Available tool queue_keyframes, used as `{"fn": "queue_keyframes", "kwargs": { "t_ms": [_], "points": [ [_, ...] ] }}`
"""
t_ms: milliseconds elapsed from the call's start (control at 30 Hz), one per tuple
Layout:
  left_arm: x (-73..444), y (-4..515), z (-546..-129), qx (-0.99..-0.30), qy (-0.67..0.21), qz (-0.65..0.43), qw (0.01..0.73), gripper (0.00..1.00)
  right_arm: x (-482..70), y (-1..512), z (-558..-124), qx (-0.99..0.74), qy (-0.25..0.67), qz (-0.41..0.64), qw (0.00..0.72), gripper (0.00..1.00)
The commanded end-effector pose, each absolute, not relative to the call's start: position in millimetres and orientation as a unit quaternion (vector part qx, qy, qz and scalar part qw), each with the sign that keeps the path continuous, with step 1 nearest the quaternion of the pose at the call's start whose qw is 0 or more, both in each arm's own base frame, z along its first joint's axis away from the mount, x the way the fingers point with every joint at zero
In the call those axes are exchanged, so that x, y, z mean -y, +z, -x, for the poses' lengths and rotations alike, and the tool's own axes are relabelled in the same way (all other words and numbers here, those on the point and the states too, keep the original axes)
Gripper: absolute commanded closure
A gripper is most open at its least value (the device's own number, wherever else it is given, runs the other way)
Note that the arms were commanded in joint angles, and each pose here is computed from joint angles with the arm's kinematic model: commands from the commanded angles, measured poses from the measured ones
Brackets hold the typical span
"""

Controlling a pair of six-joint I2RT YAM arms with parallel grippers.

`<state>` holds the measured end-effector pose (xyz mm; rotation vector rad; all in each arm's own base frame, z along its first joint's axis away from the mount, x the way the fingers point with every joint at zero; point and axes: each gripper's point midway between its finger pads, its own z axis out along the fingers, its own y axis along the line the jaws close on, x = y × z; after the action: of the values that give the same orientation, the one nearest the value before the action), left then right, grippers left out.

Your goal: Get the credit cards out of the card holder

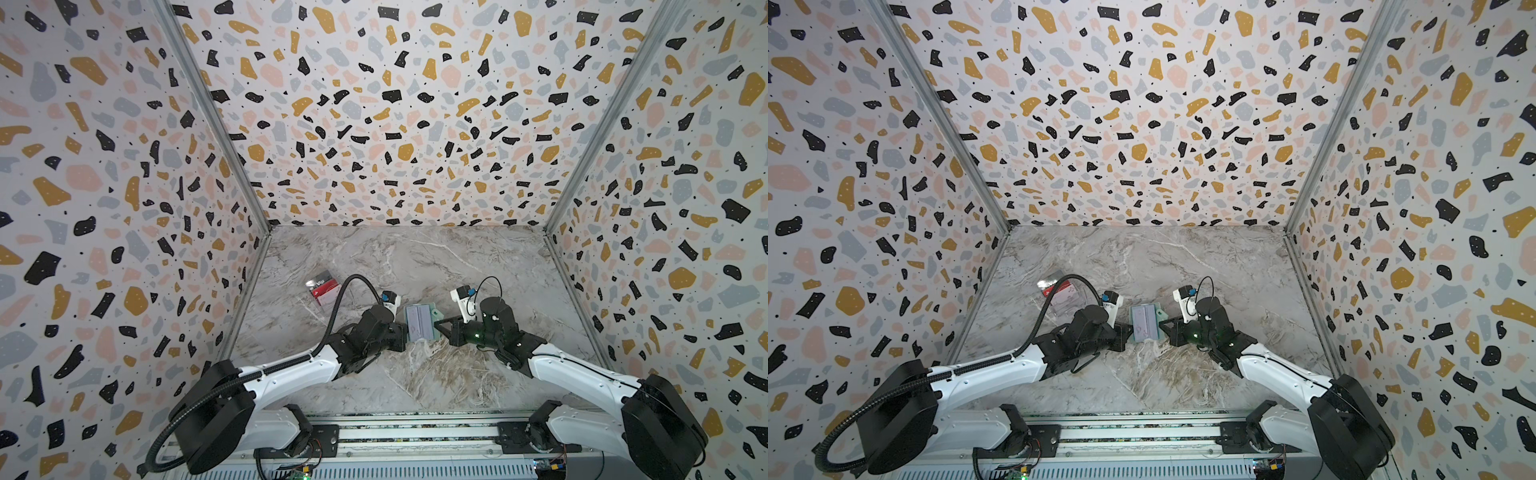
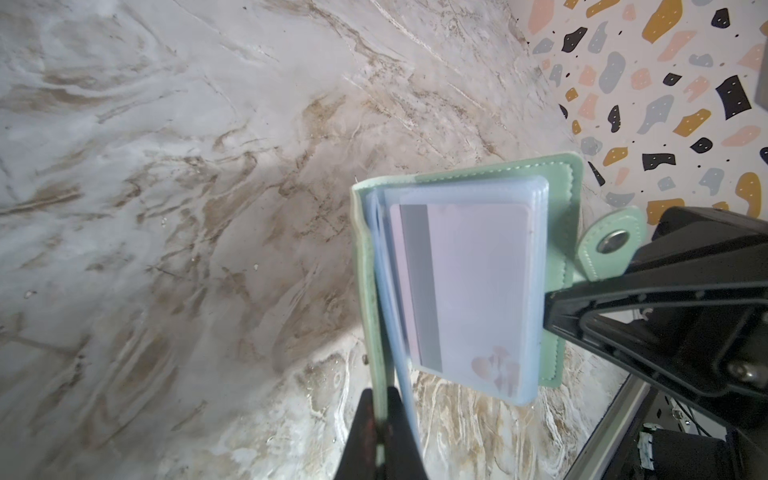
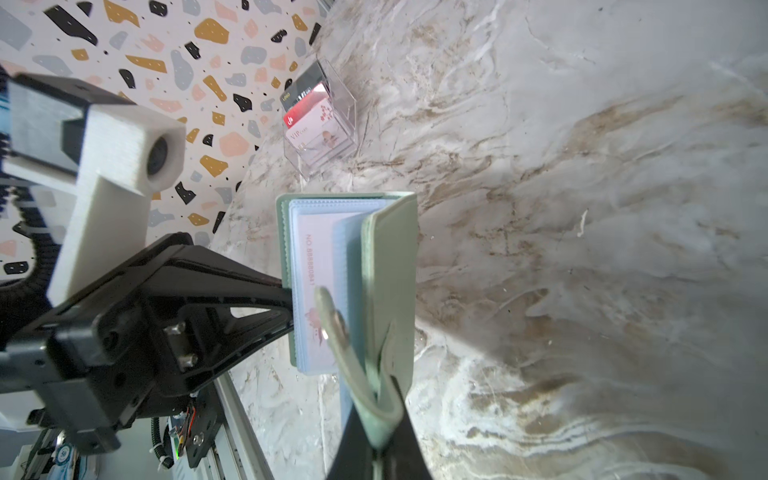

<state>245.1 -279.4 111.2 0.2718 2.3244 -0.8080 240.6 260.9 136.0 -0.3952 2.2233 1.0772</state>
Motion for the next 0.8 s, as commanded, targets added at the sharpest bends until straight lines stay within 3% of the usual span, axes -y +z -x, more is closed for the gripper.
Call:
{"fn": "queue_keyframes", "kwargs": {
  "t_ms": [0,767],
  "points": [
    [283.6,109.5,-244.5,-0.88,-0.325,-0.102,0.332,0.97,-265.8,143.9,-247.1,-0.843,0.404,0.155,0.32,1.0],
    [267.1,39.2,-233.8,-0.908,-0.282,-0.096,0.294,0.97,-267.8,93.3,-242.0,-0.88,0.38,0.139,0.247,1.0]
  ]
}}
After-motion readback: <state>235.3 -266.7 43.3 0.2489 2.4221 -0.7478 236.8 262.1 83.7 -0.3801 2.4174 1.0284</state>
